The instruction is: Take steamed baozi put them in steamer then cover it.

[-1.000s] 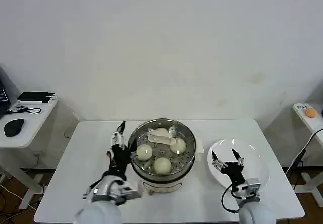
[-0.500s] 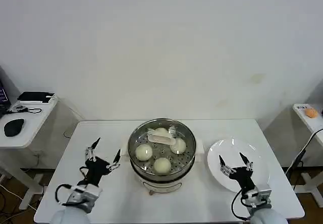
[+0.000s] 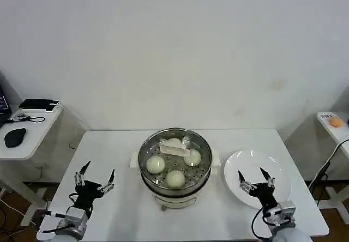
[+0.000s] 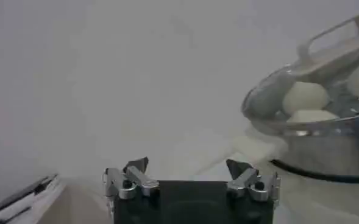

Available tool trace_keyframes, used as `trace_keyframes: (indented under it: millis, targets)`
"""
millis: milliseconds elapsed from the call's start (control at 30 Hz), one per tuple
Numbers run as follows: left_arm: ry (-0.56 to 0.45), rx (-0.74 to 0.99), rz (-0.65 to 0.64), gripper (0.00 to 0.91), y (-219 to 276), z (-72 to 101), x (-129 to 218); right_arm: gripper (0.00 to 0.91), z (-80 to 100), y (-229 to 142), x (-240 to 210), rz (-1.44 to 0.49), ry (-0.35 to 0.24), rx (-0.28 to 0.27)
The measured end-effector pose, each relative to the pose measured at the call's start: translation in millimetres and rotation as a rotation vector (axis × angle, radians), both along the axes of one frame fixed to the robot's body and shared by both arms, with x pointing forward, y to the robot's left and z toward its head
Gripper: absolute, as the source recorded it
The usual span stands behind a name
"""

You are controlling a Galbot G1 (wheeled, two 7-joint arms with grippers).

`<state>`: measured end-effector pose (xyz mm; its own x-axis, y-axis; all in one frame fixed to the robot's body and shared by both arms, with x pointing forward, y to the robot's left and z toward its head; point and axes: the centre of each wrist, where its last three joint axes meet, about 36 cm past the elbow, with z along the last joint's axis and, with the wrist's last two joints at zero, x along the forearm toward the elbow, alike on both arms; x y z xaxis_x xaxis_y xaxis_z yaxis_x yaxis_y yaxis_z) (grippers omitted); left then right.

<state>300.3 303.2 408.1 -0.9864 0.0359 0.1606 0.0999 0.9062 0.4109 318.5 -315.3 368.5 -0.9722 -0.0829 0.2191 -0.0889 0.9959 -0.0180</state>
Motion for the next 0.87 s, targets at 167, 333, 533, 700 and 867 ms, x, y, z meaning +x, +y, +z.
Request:
trace_keyframes:
  millis: [167, 333, 533, 700, 867]
  targets:
    - [0.003, -0.028, 0.009, 0.907, 1.8, -3.1, -4.2, 0.907, -0.6, -0.1, -0.4, 0.001, 0.0, -0.003]
    - [-0.001, -0.053, 0.022, 0.907, 1.3, -3.6, -8.0, 0.907, 1.1, 0.0, 2.1, 0.0, -0.004, -0.01]
    - [-0.006, -0.065, 0.035, 0.907, 2.2, -2.0, -12.8, 0.907, 2.3, 0.3, 2.5, 0.003, -0.002, -0.018]
    - [-0.006, -0.074, 0.041, 0.907, 0.4, -1.0, -17.4, 0.907, 2.2, -1.4, -0.1, 0.01, 0.005, -0.029]
    - [0.008, -0.078, 0.037, 0.907, -3.4, -3.8, -22.4, 0.907, 3.9, -2.6, -3.5, 0.017, 0.012, -0.037]
